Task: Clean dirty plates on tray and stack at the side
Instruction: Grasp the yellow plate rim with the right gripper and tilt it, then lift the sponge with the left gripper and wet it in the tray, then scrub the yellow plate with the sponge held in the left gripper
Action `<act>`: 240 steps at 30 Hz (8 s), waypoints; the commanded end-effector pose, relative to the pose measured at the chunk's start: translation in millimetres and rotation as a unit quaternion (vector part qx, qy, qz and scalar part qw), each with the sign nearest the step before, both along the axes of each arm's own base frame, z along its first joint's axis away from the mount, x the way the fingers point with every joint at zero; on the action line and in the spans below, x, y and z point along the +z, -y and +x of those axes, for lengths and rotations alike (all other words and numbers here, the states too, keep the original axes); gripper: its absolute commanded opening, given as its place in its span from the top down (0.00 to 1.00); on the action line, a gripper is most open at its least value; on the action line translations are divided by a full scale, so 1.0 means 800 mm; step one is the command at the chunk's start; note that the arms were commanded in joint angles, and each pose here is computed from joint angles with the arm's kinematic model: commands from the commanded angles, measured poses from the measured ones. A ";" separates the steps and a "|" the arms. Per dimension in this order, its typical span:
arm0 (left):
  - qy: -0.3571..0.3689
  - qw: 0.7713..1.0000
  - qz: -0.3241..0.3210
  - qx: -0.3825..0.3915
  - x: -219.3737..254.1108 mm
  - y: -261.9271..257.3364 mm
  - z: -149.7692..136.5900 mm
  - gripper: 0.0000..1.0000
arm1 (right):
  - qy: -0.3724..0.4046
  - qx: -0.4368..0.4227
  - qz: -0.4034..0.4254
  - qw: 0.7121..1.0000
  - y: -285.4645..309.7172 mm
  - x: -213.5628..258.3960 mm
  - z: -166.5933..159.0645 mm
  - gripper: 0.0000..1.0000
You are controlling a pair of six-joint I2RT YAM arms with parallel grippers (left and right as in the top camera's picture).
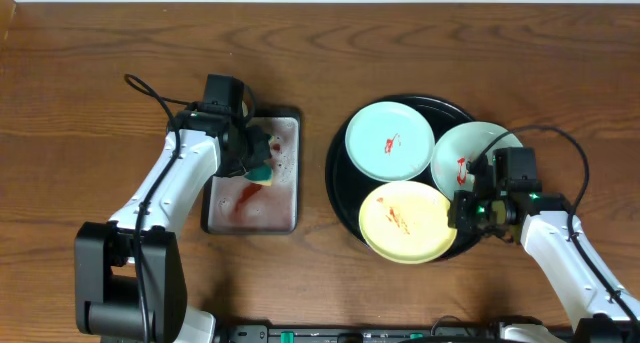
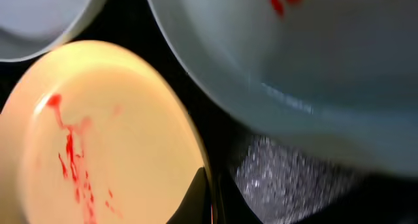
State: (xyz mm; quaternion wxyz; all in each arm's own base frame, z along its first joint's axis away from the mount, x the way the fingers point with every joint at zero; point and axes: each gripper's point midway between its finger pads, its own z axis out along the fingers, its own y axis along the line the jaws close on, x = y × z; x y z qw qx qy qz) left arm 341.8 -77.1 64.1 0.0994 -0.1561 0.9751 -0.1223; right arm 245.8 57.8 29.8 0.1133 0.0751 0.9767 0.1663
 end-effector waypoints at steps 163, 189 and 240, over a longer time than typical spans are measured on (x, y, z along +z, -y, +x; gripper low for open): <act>0.135 0.951 -0.070 -0.268 0.073 0.285 -0.054 0.92 | 0.019 0.066 -0.020 0.997 -0.022 -0.001 0.000 0.99; 0.070 0.963 0.037 -0.258 -0.005 0.277 -0.081 0.92 | 0.013 0.059 -0.018 0.998 -0.021 -0.002 -0.002 0.99; 0.093 0.960 -0.007 -0.264 0.005 0.347 -0.129 0.92 | 0.011 0.059 -0.019 0.998 -0.021 -0.002 -0.004 0.99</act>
